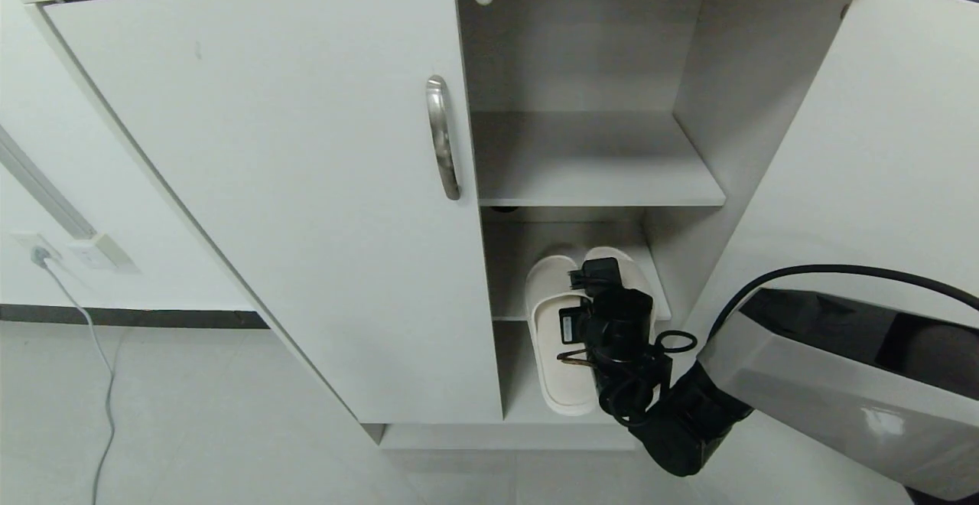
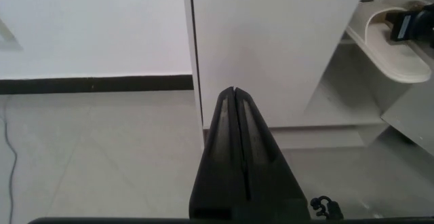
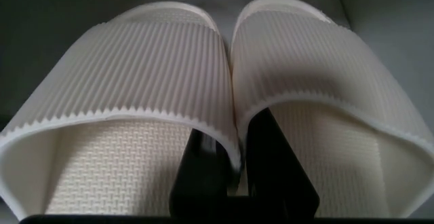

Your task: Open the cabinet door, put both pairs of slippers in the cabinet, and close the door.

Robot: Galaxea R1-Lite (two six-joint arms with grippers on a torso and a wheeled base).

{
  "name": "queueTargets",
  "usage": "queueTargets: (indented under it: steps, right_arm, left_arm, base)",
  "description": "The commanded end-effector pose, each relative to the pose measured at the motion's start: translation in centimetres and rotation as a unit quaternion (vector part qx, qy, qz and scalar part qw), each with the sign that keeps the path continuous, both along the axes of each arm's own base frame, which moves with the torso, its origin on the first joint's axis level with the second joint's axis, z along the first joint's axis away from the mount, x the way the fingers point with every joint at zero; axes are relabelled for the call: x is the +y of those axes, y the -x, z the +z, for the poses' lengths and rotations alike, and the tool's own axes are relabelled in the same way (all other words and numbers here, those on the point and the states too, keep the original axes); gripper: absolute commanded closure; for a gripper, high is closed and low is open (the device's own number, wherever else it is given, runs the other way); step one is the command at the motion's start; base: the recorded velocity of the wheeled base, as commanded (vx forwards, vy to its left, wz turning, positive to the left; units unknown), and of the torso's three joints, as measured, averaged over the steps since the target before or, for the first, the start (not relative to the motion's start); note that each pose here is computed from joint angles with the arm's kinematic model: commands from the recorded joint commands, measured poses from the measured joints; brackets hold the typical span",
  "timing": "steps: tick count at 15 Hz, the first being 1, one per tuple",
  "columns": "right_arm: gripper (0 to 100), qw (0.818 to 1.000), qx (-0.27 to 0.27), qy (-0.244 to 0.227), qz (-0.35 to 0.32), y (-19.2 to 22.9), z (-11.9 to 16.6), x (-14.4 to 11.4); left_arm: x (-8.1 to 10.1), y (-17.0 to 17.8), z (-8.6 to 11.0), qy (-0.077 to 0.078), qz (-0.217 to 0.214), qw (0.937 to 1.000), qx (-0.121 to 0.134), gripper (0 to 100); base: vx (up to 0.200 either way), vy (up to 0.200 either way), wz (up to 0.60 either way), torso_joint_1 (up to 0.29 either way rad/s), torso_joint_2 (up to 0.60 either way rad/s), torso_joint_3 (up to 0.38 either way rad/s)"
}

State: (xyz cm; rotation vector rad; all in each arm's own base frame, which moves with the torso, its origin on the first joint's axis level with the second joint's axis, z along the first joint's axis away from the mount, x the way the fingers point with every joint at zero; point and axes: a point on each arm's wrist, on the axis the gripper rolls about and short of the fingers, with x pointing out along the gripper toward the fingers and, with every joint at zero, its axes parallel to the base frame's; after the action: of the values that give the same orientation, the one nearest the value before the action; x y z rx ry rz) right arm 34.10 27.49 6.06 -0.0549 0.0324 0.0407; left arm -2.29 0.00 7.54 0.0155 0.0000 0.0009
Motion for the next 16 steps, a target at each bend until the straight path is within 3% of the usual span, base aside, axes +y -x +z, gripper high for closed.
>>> queueTargets:
  steps: [1,16]
  right_arm:
    - [100,1.0,0.006,0.002,-0.009,-1.0,-0.2,-0.3]
    - [100,0.999,0.001,-0.022,-0.025,-9.9,1.9,1.3]
  left_arm:
    - [0.0,0.0,0.0,0.0,0.0,1.0,0.001,100]
    - [0.0,0.0,0.0,0.001,0.003,1.0,0.0,100]
  base:
    - [0.0,0.0,0.0,0.0,0.0,0.0]
    - [0.0,0.0,0.0,0.0,0.0,0.0]
